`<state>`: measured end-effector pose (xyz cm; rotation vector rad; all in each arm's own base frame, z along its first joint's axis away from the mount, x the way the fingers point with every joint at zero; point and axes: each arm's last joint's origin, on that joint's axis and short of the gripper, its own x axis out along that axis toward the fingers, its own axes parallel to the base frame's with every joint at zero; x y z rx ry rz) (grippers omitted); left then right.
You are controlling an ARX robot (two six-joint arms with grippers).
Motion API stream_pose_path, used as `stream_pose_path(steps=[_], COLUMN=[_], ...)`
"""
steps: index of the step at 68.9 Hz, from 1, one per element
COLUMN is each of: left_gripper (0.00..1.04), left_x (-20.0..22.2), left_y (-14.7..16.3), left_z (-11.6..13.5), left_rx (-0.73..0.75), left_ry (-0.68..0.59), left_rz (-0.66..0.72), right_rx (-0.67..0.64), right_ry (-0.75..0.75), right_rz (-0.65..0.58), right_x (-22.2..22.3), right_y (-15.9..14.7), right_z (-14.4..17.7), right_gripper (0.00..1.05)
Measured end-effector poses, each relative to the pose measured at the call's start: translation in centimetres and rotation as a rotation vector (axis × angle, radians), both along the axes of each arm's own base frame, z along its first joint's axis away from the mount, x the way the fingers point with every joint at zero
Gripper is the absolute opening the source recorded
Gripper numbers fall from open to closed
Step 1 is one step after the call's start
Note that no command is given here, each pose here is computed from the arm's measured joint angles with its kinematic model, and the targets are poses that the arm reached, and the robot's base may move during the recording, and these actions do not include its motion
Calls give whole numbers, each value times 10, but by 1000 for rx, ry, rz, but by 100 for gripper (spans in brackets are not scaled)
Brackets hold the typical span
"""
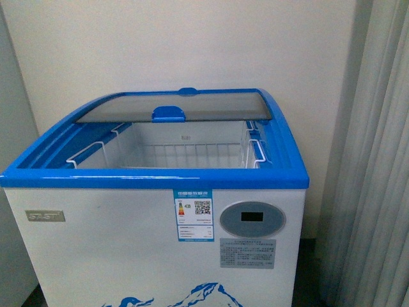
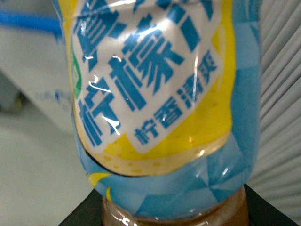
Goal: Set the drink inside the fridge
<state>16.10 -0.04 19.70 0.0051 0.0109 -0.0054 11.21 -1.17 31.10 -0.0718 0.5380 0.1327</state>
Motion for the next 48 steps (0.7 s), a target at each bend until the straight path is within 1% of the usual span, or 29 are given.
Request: stream_pose_path(steps=[2, 3, 4, 6, 8, 9, 13, 14, 15, 16, 17, 21, 26, 29, 37, 48], left_gripper=[35, 32, 30, 23, 18, 14, 7, 4, 2, 2, 3, 3, 3, 3, 3, 3], left_x=[-2, -4, -5, -8, -10, -11, -14, -15, -15, -16, -17, -19, -24, -25, -30, -34], left_y=[0, 0, 0, 1, 1, 0, 0, 0, 0, 0, 0, 0, 0, 0, 0, 0], left_z=[-2, -4, -5, -7, -8, -8, -9, -9, -9, -10, -10, -12, -16, -17, -19, -23], left_rx=[0, 0, 0, 0, 0, 0, 0, 0, -2, -4, -2, -3, -3, -3, -3, -3], left_ry=[-1, 3, 3, 3, 0, -4, -10, -11, -11, -12, -13, -11, -7, -7, -9, -20], left_rz=[1, 2, 3, 9, 8, 6, 5, 5, 5, 5, 6, 5, 5, 5, 6, 6], right_rx=[-54, -98, -112, -237, -307, -366, -473, -529, -551, -564, -616, -702, -860, -925, -1029, -1116], right_ry=[19, 28, 31, 17, -2, -14, -45, -57, -61, -65, -72, -75, -76, -72, -32, 30], right_rz=[38, 70, 76, 123, 146, 158, 191, 220, 233, 239, 268, 326, 478, 527, 582, 564], right_x=[6, 13, 17, 35, 50, 61, 84, 97, 103, 110, 123, 147, 199, 221, 270, 316], right_y=[-1, -2, -2, -4, -3, -3, -1, 1, 3, 4, 8, 17, 43, 56, 84, 105], right_z=[-3, -4, -5, -5, -2, 0, 6, 9, 10, 11, 12, 13, 12, 10, 2, -19], right_gripper=[41, 41, 41, 41, 41, 41, 41, 41, 41, 41, 41, 41, 41, 41, 41, 41])
